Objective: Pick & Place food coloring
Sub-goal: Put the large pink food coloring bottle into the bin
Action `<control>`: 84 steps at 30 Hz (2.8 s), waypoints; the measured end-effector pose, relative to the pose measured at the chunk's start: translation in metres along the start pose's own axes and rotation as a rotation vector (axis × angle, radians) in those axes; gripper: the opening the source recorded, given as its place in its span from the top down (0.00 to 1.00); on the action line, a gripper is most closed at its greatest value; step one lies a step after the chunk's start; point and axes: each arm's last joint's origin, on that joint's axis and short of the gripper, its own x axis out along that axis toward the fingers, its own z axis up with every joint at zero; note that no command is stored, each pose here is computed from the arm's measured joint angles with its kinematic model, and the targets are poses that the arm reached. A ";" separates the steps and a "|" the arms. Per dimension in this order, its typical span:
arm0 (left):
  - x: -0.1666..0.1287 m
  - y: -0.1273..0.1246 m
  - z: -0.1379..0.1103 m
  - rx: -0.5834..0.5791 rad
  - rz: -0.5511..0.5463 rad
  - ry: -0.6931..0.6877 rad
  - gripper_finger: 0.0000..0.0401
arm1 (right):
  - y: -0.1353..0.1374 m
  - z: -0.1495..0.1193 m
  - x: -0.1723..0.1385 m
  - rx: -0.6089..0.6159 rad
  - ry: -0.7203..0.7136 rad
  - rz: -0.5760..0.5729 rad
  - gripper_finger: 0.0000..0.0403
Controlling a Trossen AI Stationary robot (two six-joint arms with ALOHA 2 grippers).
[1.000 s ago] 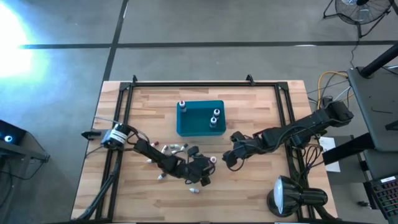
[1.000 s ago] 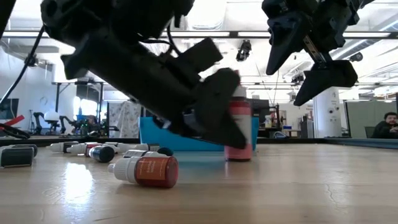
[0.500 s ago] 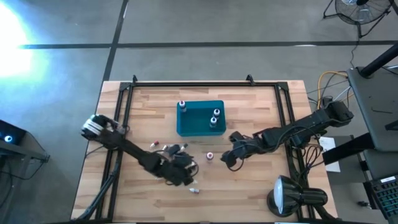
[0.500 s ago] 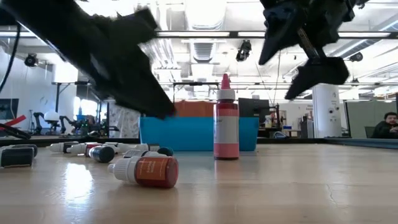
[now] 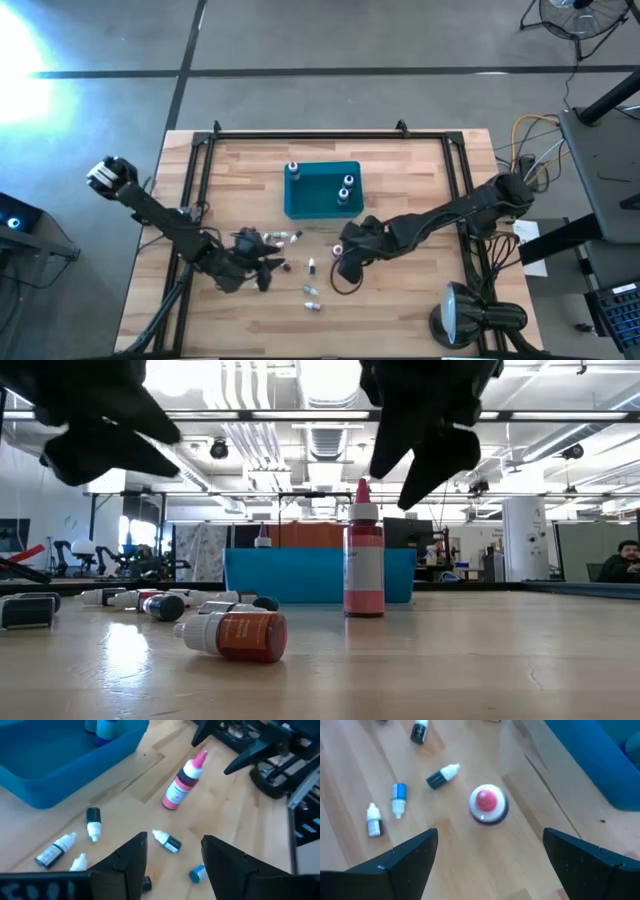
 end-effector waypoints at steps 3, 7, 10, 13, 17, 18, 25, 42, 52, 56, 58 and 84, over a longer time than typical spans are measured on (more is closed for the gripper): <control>-0.011 0.011 -0.008 0.018 0.008 0.027 0.59 | 0.005 -0.002 -0.001 -0.036 -0.019 -0.010 0.14; -0.020 0.024 -0.023 0.041 0.013 0.069 0.59 | 0.007 -0.003 -0.001 -0.076 -0.060 -0.030 0.17; -0.024 0.033 -0.037 0.039 0.006 0.095 0.59 | 0.007 -0.001 0.004 -0.129 -0.077 -0.019 0.19; -0.028 0.041 -0.047 0.014 0.002 0.105 0.59 | 0.010 0.001 0.011 -0.190 -0.098 -0.003 0.19; -0.033 0.045 -0.055 0.006 -0.010 0.118 0.59 | 0.016 0.004 0.021 -0.229 -0.107 0.003 0.19; -0.034 0.046 -0.056 0.009 -0.013 0.120 0.59 | 0.017 0.005 0.022 -0.232 -0.108 0.000 0.19; -0.036 0.045 -0.058 0.024 -0.024 0.125 0.59 | 0.012 0.005 0.026 -0.157 -0.099 -0.038 0.20; -0.036 0.045 -0.058 0.024 -0.023 0.123 0.59 | 0.007 0.001 0.032 -0.133 -0.048 -0.089 0.53; -0.036 0.045 -0.057 0.018 -0.020 0.111 0.59 | 0.007 0.003 0.032 -0.128 -0.050 -0.085 0.67; -0.036 0.045 -0.057 0.018 -0.019 0.107 0.59 | 0.005 0.006 0.031 -0.121 -0.053 -0.084 0.64; -0.036 0.045 -0.057 0.017 -0.019 0.107 0.59 | 0.006 0.007 0.031 -0.118 -0.056 -0.082 0.61; -0.036 0.046 -0.057 0.021 -0.013 0.109 0.59 | 0.005 0.037 0.019 -0.055 -0.119 -0.056 0.77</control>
